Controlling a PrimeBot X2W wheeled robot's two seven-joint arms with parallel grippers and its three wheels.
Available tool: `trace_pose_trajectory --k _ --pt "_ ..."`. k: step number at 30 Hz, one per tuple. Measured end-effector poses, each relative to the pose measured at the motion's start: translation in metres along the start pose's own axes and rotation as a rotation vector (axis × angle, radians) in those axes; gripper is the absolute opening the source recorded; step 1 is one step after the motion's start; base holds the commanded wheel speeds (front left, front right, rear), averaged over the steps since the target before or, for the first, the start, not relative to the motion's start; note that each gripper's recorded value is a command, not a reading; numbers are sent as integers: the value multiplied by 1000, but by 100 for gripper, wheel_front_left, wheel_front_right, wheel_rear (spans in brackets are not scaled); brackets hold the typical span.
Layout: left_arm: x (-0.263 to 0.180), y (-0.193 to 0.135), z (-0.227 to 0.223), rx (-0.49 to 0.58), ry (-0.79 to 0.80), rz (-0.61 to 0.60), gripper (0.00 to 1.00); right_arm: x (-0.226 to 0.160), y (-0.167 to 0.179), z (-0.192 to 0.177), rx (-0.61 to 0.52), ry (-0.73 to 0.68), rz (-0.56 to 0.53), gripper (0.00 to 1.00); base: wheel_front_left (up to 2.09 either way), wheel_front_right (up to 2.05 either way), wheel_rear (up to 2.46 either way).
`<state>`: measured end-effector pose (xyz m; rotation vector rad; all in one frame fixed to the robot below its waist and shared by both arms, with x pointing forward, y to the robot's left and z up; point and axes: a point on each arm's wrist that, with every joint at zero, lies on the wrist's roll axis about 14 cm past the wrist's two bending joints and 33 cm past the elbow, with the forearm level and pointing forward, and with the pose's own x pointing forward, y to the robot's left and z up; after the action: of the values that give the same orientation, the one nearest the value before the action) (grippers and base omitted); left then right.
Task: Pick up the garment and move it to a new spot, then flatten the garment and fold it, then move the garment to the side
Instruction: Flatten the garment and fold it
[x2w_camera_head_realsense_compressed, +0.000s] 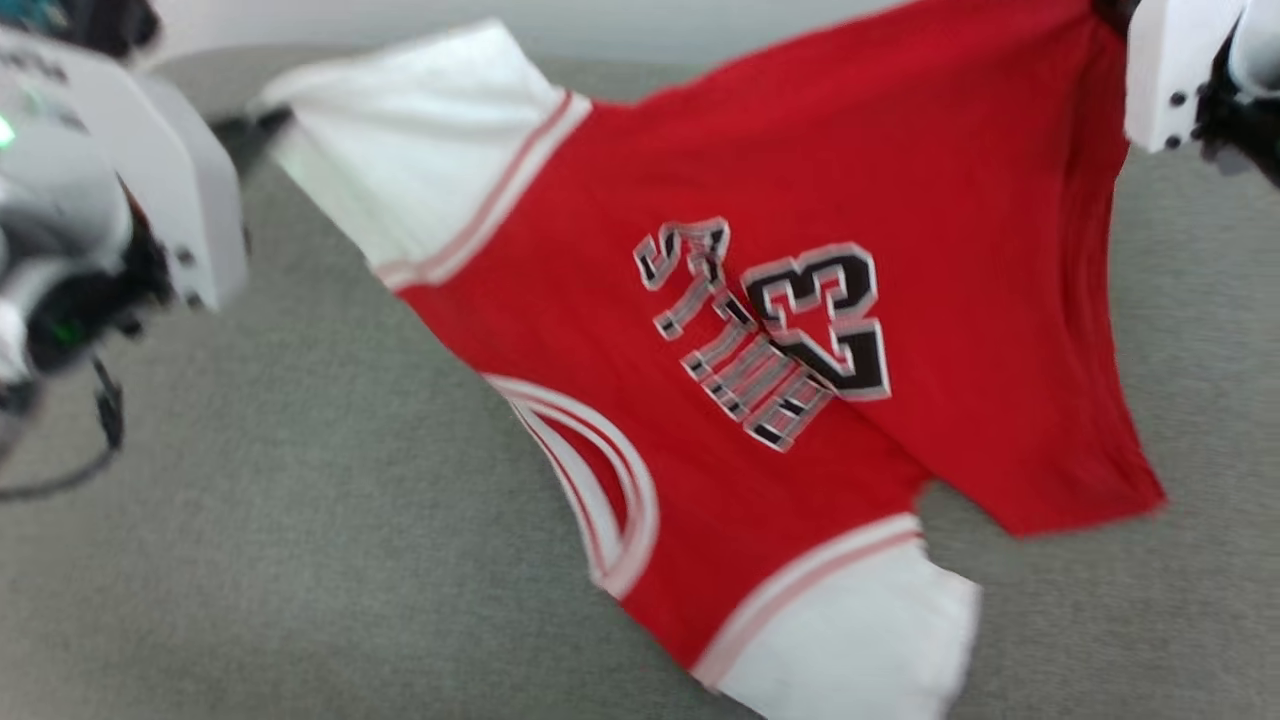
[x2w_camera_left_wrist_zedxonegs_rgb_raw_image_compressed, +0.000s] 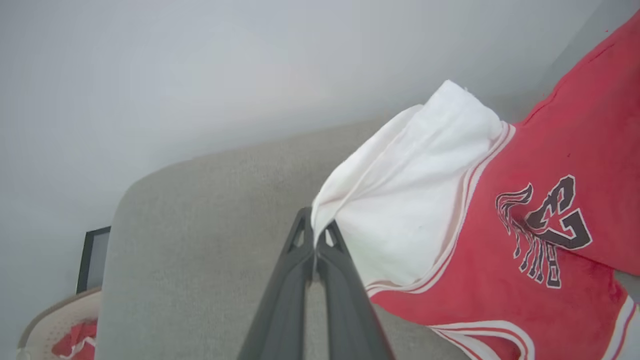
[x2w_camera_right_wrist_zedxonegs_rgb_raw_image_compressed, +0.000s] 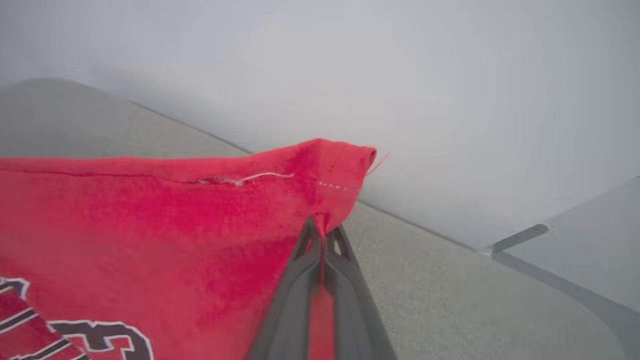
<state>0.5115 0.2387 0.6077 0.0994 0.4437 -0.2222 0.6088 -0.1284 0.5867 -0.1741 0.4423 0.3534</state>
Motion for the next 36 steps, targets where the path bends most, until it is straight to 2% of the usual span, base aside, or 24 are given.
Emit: trace_pose_trajectory --k 5,11,18,28,36 --pt "-7 -4 67 56 -156 0 0 -41 -18 42 2 -146 -38 0 0 0 0" --pt "-24 -14 138 118 -332 -7 0 -88 -32 74 -3 -265 -78 0 0 0 0" --pt "-33 -17 185 133 -407 2 0 -123 -39 93 20 -341 -106 0 0 0 0" --pt "5 -9 218 151 -487 38 0 -96 -54 101 62 -413 -168 0 0 0 0" --pt "48 -9 258 180 -674 63 0 -46 -66 116 2 -552 -237 0 0 0 0"
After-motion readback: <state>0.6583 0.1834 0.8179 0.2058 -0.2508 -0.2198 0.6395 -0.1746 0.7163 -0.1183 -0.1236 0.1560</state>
